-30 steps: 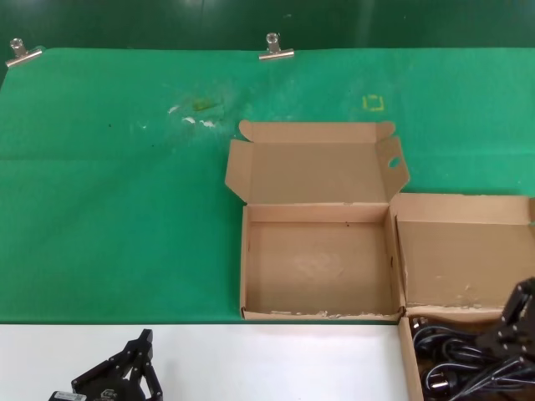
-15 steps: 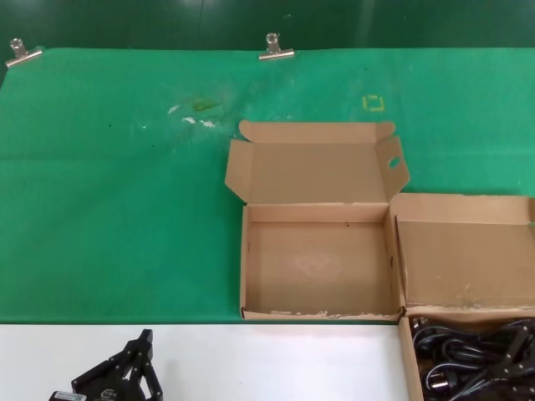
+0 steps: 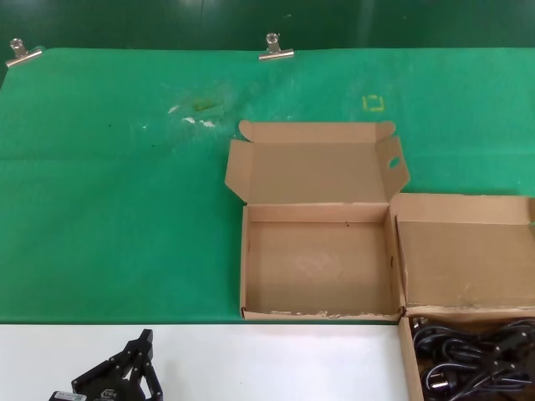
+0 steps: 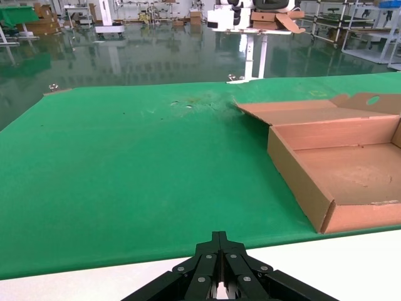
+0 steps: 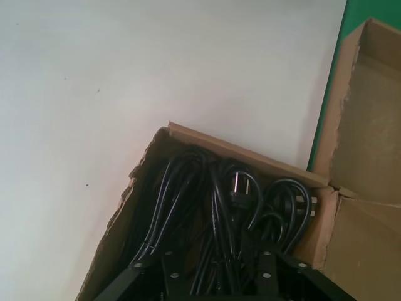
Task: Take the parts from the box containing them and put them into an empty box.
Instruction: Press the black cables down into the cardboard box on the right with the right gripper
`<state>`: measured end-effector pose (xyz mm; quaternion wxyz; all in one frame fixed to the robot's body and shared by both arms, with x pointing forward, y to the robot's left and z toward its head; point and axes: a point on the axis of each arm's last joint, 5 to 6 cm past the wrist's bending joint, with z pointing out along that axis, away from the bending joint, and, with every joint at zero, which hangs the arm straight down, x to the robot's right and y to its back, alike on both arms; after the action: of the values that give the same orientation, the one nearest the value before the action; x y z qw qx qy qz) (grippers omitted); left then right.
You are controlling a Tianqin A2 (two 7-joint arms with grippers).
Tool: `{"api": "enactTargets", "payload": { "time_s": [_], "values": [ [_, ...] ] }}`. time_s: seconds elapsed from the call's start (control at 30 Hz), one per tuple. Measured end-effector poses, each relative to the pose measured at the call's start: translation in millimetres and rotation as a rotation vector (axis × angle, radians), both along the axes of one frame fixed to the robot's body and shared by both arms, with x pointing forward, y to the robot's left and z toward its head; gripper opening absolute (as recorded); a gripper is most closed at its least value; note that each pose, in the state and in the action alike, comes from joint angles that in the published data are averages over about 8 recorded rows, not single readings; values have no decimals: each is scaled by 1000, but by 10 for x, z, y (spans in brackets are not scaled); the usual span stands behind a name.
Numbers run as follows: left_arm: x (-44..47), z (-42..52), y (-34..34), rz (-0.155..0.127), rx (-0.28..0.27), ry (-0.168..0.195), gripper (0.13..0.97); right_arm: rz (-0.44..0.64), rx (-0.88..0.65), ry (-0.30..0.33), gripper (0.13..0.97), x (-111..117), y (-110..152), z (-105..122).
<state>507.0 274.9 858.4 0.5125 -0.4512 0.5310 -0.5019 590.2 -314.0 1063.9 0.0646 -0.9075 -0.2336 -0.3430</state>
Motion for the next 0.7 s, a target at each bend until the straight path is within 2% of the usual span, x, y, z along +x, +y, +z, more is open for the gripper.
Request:
{"api": "enactTargets", "payload": {
  "time_s": [0.27,0.7],
  "values": [
    [0,0,0,0,0,0,149,-11,-9,4,442,45,-21,-36],
    [0,0,0,0,0,0,149,-25,-11,4,464,112,-49,-96]
  ]
}}
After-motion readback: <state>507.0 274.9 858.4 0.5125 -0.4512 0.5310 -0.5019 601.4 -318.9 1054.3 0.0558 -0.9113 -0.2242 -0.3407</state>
